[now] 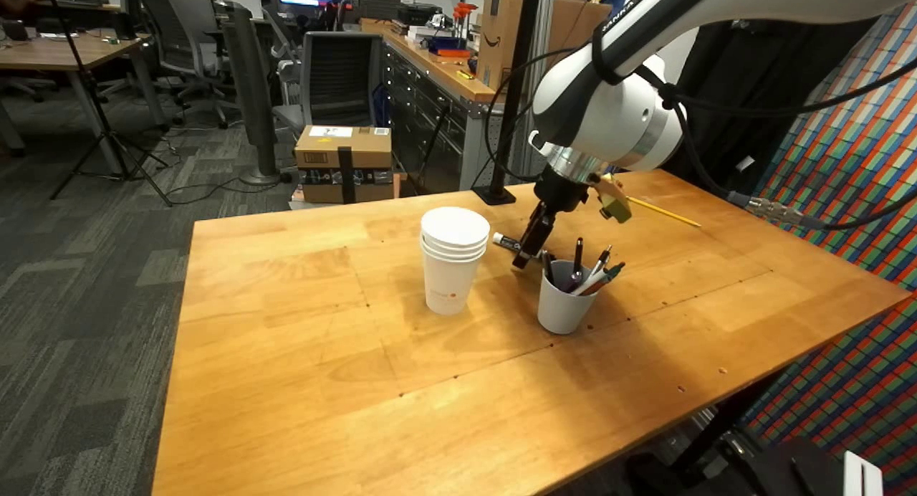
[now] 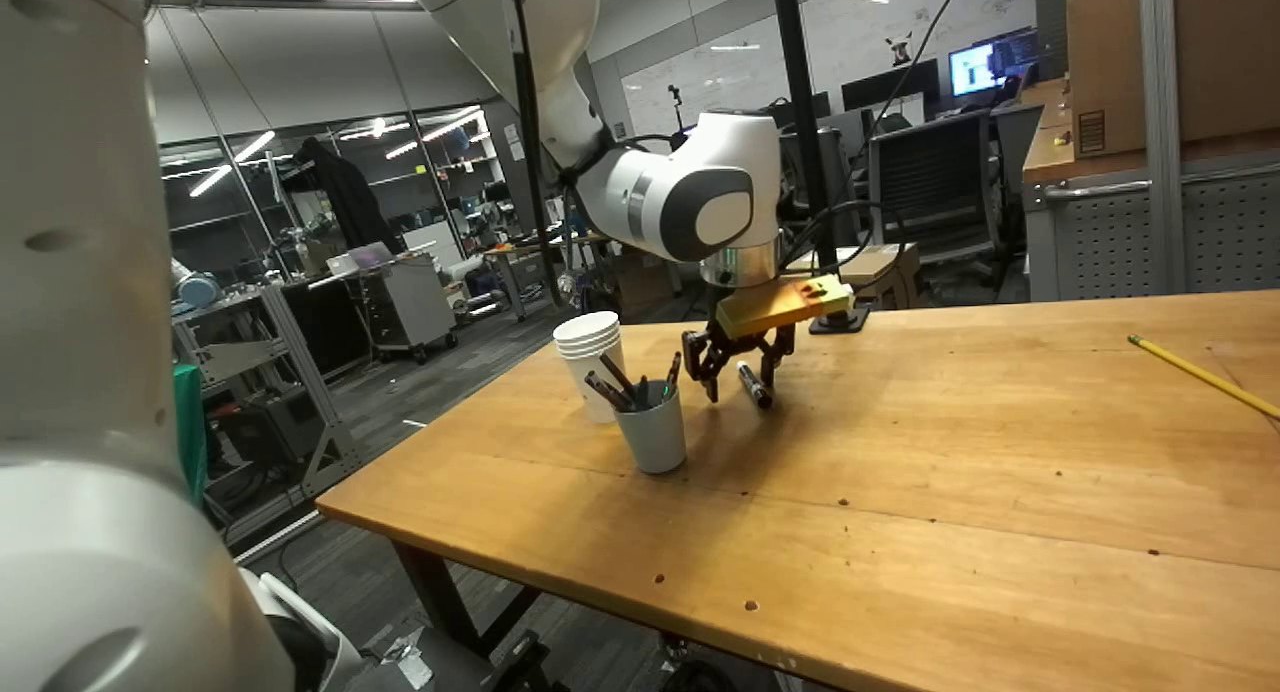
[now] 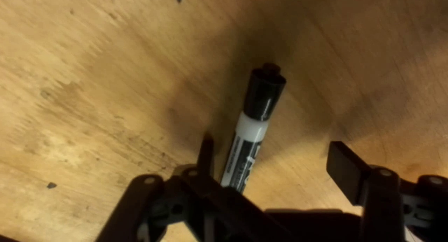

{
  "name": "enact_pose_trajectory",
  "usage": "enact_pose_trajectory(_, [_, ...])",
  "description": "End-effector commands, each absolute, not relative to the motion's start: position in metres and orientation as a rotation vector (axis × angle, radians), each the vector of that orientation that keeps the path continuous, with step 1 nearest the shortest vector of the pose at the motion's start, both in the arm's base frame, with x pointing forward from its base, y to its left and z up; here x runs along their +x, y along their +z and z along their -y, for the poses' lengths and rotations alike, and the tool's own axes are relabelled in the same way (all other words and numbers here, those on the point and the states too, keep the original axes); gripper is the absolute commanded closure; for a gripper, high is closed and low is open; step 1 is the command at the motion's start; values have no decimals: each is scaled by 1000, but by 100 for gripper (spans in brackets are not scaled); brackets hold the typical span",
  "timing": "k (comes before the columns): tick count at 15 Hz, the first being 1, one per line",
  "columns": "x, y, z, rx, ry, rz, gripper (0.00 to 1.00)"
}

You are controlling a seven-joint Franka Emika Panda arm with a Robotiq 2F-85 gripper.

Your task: Stack the white cups together, place the black marker inside the topmost cup on the stacked cups

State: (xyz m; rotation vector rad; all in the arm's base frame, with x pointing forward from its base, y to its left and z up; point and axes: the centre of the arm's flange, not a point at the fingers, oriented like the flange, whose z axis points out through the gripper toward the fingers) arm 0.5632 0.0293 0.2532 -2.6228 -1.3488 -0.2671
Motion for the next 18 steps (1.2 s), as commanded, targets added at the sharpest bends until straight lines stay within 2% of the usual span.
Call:
enact_pose_trajectory(1, [572,255,-28,-2619,-304,1380,49])
enact_pose_trajectory(7, [574,259,-21,-2628,-315,1385,95])
enact_pose_trajectory(10, [574,259,-20,-2634,-315,1380,91])
enact_pose_trajectory(18, [584,283,-34,-2657,-369,1363,91])
